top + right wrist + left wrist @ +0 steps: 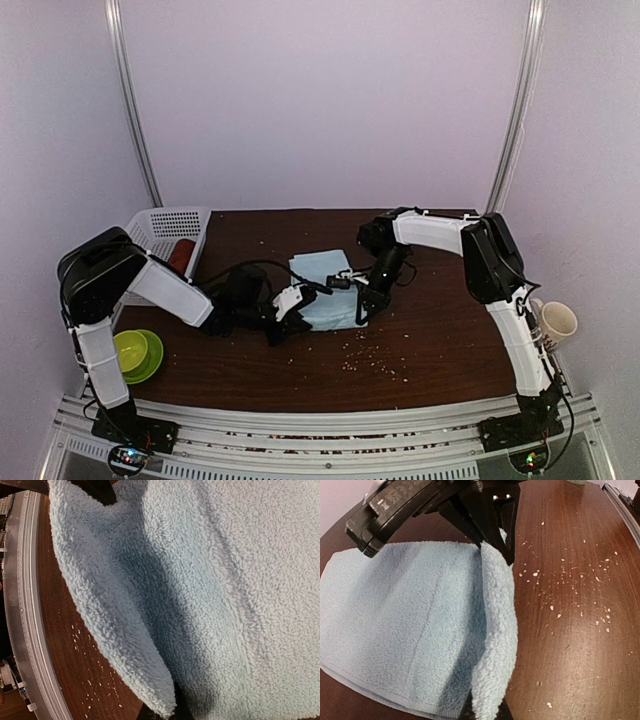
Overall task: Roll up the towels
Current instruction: Roll the towel at the center of the board.
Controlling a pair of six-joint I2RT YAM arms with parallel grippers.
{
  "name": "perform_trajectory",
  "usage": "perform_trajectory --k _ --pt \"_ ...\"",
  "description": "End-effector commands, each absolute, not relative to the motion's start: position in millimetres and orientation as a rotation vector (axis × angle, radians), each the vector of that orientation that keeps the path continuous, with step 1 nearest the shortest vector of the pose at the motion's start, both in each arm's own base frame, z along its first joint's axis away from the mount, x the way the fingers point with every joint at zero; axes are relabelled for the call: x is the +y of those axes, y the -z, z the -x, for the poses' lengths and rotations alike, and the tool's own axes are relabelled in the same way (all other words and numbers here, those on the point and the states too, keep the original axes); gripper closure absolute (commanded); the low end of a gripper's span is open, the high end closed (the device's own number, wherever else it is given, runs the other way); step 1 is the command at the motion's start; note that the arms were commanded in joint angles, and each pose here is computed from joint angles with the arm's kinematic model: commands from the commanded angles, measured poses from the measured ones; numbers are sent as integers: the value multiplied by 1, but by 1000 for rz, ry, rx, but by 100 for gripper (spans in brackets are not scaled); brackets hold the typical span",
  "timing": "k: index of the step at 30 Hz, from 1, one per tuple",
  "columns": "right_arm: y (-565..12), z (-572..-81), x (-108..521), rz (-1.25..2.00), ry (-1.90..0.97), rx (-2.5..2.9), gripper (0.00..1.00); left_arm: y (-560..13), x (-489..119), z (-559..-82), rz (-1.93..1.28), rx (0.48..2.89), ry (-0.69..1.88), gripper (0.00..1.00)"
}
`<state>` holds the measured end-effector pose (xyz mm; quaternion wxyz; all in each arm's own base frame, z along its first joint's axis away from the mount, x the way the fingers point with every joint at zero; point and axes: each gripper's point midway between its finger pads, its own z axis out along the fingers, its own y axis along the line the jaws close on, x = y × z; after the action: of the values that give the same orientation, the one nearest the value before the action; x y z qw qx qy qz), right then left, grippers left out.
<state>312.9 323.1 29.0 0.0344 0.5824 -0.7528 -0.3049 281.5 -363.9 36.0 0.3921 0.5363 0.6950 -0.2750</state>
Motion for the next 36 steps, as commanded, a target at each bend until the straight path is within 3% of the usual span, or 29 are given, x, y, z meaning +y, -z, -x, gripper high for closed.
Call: perform_trajectory --k 1,22,24,26,31,36 --pt "-31 -302 318 -1689 969 -2324 100 -53 -363 -272 -1303 1802 796 100" --pt "-26 -258 308 -1551 991 -2299 100 -29 -347 -216 -1239 1995 785 100" --pt "-28 -260 310 -1546 989 -2301 100 -29 -345 -215 -1241 1993 784 86" --pt "-30 -262 312 -1544 979 -2318 100 -33 -345 -213 -1239 1985 788 66" --pt "-33 -265 316 -1539 942 -2361 100 -50 -343 -212 -1238 1946 770 41" --pt "-31 -262 321 -1539 922 -2356 100 -78 -349 -218 -1236 1875 749 39"
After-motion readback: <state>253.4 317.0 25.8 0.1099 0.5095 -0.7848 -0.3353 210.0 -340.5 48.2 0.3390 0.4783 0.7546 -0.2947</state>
